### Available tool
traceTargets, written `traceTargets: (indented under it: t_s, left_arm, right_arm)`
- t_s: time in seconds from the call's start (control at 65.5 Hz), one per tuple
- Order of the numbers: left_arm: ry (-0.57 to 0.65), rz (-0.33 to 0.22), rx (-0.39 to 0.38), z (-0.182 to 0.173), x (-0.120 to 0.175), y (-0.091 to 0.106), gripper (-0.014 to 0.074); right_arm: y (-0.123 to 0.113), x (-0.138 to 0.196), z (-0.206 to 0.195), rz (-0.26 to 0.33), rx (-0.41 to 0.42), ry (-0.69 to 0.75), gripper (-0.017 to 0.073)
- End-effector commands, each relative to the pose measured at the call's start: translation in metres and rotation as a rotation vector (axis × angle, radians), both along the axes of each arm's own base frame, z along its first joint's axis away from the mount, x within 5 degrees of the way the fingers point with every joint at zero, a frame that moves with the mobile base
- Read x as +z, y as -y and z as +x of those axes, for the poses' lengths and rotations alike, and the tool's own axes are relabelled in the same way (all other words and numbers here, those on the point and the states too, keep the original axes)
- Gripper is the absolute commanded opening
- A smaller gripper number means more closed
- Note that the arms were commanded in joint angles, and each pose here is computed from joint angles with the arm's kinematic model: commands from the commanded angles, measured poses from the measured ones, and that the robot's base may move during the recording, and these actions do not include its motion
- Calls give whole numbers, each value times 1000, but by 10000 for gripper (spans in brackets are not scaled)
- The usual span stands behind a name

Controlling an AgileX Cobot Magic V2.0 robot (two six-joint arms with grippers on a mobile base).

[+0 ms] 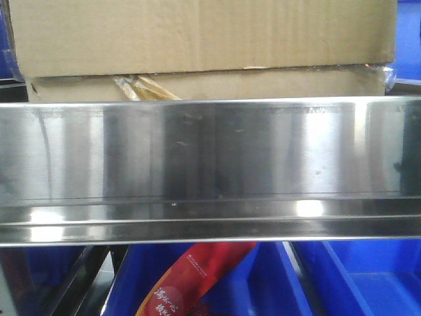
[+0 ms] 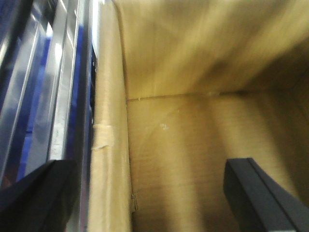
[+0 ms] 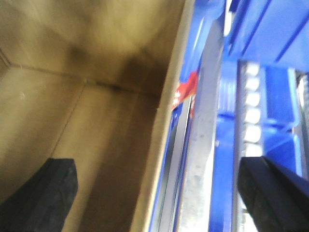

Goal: Grab carton from right shelf to conveyor
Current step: 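Close both grippers on the carton's opposite side walls, then lift the carton off the shelf with both grippers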

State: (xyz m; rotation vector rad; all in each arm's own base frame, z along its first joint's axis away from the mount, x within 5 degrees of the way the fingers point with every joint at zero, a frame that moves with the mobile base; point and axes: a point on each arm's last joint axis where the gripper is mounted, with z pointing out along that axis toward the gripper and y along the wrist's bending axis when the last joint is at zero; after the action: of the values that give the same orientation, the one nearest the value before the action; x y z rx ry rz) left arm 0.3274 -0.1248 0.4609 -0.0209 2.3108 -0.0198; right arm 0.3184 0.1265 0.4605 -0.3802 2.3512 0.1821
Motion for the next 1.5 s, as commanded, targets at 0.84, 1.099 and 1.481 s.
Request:
traceTargets:
  t_s: [0.84, 1.099, 1.481]
  left_arm:
    - [-55, 4, 45, 27, -18, -24, 419]
    - [-75, -17, 52, 30, -22, -29, 203]
    - [-125, -61, 7, 36, -33, -22, 316]
  right_arm:
    - [-7, -26, 25, -25, -7, -55, 301]
    - [-7, -26, 25, -13, -21, -59, -74]
    - [-7, -26, 25, -8, -27, -61, -64]
